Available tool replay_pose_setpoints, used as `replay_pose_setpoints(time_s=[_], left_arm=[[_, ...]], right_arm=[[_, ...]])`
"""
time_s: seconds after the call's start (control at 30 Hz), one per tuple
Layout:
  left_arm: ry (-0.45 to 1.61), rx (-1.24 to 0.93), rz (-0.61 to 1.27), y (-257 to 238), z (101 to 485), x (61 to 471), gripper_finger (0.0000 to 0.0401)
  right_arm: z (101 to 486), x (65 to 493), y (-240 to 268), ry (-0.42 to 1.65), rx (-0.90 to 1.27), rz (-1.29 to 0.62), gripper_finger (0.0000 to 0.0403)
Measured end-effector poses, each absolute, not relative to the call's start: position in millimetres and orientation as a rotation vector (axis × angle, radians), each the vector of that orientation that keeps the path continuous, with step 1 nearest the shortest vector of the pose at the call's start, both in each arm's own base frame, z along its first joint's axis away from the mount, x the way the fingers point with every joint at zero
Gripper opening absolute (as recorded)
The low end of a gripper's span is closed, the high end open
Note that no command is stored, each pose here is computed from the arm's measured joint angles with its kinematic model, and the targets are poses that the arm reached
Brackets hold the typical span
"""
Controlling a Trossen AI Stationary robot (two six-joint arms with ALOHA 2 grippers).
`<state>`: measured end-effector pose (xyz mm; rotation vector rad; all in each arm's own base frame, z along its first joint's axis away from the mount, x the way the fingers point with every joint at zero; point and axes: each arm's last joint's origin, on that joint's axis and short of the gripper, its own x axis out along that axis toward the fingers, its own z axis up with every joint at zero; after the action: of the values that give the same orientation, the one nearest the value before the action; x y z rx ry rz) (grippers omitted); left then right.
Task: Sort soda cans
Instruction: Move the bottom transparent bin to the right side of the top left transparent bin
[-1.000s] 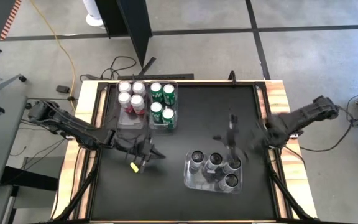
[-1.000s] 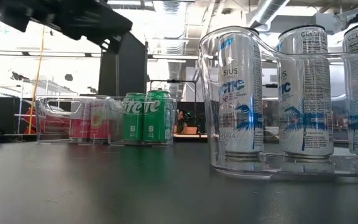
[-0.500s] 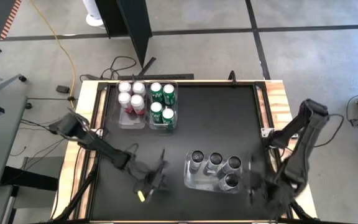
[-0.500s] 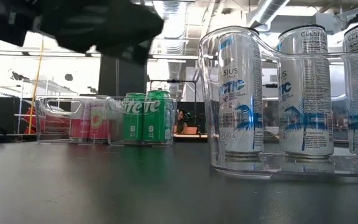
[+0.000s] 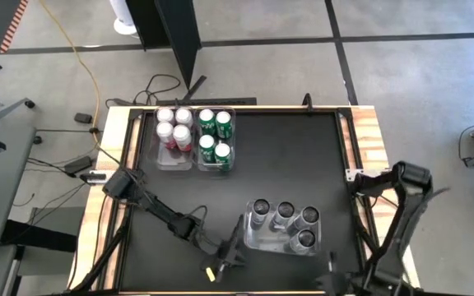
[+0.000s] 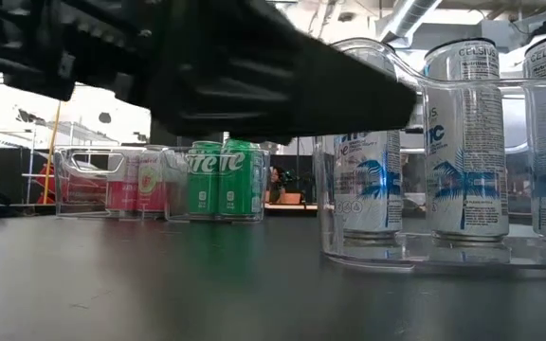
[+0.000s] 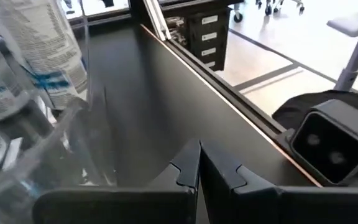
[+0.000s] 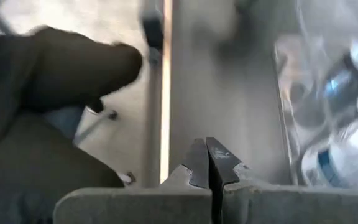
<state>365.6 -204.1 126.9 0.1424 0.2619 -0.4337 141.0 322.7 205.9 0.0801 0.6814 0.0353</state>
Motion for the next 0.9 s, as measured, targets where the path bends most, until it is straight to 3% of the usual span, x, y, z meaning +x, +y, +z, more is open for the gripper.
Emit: replay_pose_setpoints(time_s=[0.3,0.9], left_arm=[[0.357,0.158,-0.376,-200,98,373,0.0006],[0.436,0.122,-0.237,-186,92,377,0.0006]], right_arm=[[147,150,328,0.766,0.162,-0.154,0.0000],[138,146,306,0.814,0.235,-0.405,0.0000]])
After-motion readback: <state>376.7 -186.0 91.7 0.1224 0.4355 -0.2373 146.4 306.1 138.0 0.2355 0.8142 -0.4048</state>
